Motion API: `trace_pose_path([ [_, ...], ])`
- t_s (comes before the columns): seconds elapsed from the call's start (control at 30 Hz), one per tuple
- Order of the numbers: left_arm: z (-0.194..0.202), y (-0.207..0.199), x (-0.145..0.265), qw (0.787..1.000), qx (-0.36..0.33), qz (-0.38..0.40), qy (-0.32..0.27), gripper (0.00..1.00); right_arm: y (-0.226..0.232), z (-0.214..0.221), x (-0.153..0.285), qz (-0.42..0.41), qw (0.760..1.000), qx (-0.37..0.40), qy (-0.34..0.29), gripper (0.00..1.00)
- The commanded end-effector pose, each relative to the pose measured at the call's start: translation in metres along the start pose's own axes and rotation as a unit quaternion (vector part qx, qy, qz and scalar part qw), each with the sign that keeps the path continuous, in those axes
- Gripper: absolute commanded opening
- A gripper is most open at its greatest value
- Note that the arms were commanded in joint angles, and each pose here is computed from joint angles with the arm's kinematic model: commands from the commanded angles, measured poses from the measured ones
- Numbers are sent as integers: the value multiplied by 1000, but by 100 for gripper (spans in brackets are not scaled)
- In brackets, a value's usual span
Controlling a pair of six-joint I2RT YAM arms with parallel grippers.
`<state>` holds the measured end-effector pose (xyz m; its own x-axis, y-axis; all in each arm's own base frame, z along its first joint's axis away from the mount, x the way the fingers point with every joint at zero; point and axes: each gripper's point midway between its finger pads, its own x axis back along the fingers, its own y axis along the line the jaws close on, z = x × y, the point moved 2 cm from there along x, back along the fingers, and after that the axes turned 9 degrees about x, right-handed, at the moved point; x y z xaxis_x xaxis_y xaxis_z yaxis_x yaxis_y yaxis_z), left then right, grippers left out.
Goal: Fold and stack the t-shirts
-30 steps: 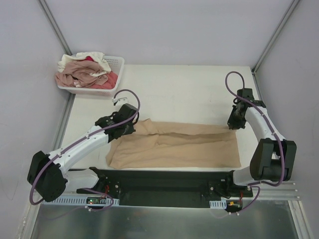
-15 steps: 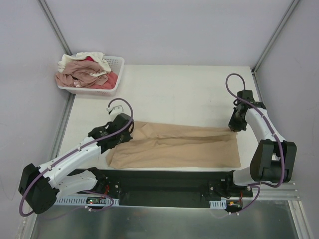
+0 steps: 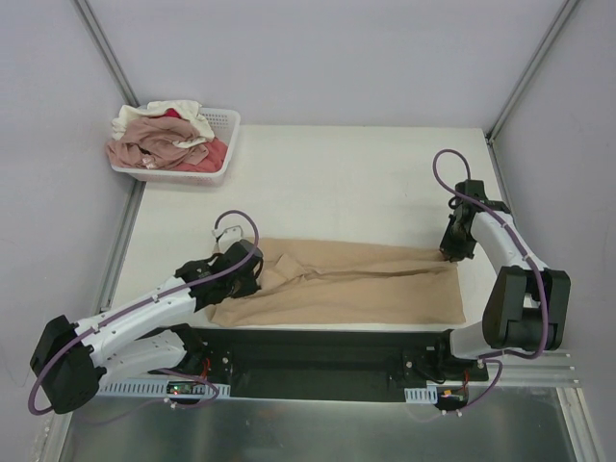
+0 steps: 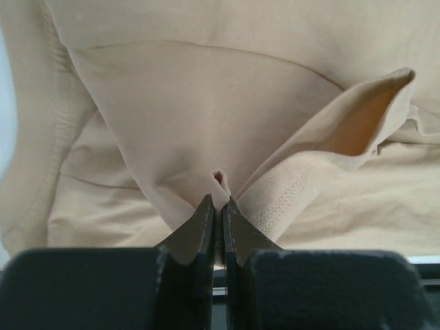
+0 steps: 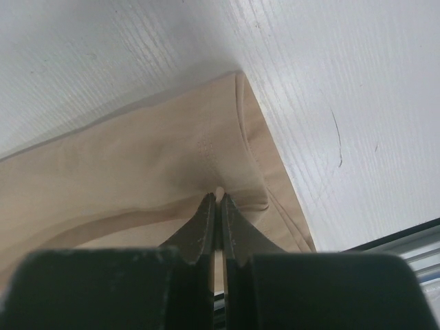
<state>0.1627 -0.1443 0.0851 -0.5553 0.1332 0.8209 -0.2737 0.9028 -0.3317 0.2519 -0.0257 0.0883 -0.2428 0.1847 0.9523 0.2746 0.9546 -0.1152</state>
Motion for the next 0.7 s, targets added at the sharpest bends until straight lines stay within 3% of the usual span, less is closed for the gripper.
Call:
trace_pose_path([
  [0.0, 12, -1, 2, 1000, 22, 7, 15, 0, -4, -1, -3, 12, 1000, -7, 3, 2],
  [0.13, 16, 1, 2, 999, 28, 5, 22, 5, -5, 0, -4, 15, 1000, -6, 5, 4],
  [0.23, 20, 6, 2, 999, 17, -2, 28, 14, -6, 0, -4, 18, 1000, -5, 6, 9],
  [0.27, 21, 7, 3, 999, 16, -3, 32, 26, -6, 0, -3, 20, 1000, -5, 7, 11],
  [0.33, 25, 6, 8, 999, 11, 12, 45, 36, -8, 2, -3, 25, 1000, -8, 12, 19],
  [0.4, 28, 4, 13, 998, -1, 33, 55, 72, -11, 3, -1, 34, 999, -10, 10, 22],
  [0.47, 34, 0, 20, 995, -20, 59, 77, 94, -21, 5, 5, 64, 998, -23, 7, 49],
  [0.53, 33, -5, 28, 993, -34, 85, 77, 99, -29, 9, 11, 86, 996, -35, 8, 73],
  [0.67, 14, -17, 41, 992, -28, 113, 39, 99, -22, 1, 33, 44, 998, -37, -38, 89],
])
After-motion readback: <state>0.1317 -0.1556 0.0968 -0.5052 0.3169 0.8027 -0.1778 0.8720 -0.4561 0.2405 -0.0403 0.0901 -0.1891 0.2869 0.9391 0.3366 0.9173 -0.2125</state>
